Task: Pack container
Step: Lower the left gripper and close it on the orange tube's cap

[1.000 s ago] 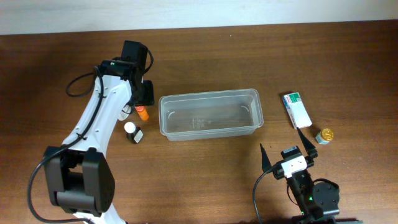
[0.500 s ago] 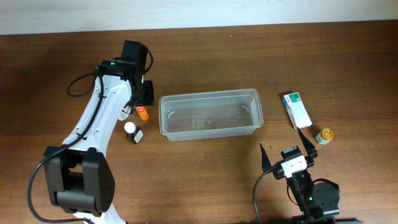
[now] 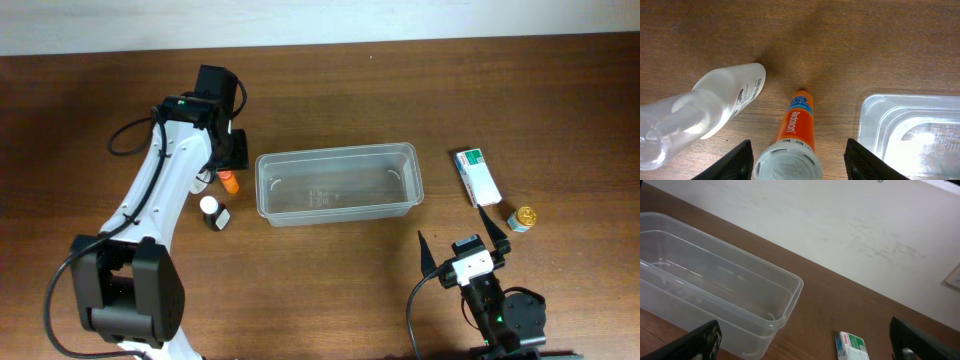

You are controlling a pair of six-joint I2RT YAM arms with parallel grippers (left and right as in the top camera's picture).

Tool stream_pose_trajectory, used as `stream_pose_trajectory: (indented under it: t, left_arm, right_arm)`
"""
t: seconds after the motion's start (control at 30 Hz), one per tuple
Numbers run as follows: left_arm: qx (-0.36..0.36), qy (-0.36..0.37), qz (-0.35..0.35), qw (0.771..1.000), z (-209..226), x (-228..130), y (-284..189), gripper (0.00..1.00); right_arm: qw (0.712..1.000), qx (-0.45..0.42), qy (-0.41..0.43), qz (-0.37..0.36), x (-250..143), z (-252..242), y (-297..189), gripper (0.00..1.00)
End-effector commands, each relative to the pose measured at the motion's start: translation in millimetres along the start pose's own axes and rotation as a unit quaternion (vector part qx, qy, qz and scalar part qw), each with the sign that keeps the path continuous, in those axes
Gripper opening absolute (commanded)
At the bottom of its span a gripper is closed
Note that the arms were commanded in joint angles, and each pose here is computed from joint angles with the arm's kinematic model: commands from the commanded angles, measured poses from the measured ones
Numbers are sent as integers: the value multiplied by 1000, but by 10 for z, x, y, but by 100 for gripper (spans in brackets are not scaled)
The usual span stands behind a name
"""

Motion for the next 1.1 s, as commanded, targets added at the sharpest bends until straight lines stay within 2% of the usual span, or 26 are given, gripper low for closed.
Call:
stream_pose_trajectory:
  t: [0.0,0.07,0.17,0.33,0.5,0.67,0.77,0.83,1.07]
  left_arm:
    - [-2,7,8,1000,-12,-25,52,59]
    - [-2,7,8,1000,-12,-24,52,58]
    - [-2,7,8,1000,-11,-23,52,46]
    - [-1,7,7,1000,-8,-22,52,43]
    - [3,7,6,1000,5,-18,53,33]
    - [7,7,4,1000,17,-12,52,32]
    - [5,7,1,1000,10,4,53,18]
    - [3,6,-5,1000,-2,35,48,14]
    - [-14,2,-51,999,-61,288,-218,13]
  right_arm:
    - [1000,-5,5,5,-34,-13,-2,98]
    - [1000,-5,5,5,-34,-13,-2,98]
    - [1000,-5,5,5,-34,-13,-2,98]
    - [1000,-5,5,5,-34,-13,-2,98]
    - [1000,-5,5,5,-34,-13,-2,98]
    - [1000,-5,5,5,-34,-13,-2,98]
    - [1000,-5,5,5,-34,-13,-2,98]
    - [1000,-5,5,5,-34,-13,-2,98]
    - [1000,-5,5,5,-34,-13,-2,98]
Point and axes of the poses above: each gripper's point midway between its finger pads, its own y axis out along the fingers, its own z axis along the line the jaws close on, x = y × z, the point moved 1 cm from there along -y, back along the fingers, and after that the axes turned 7 degrees about -y, right-handed, at the moved point
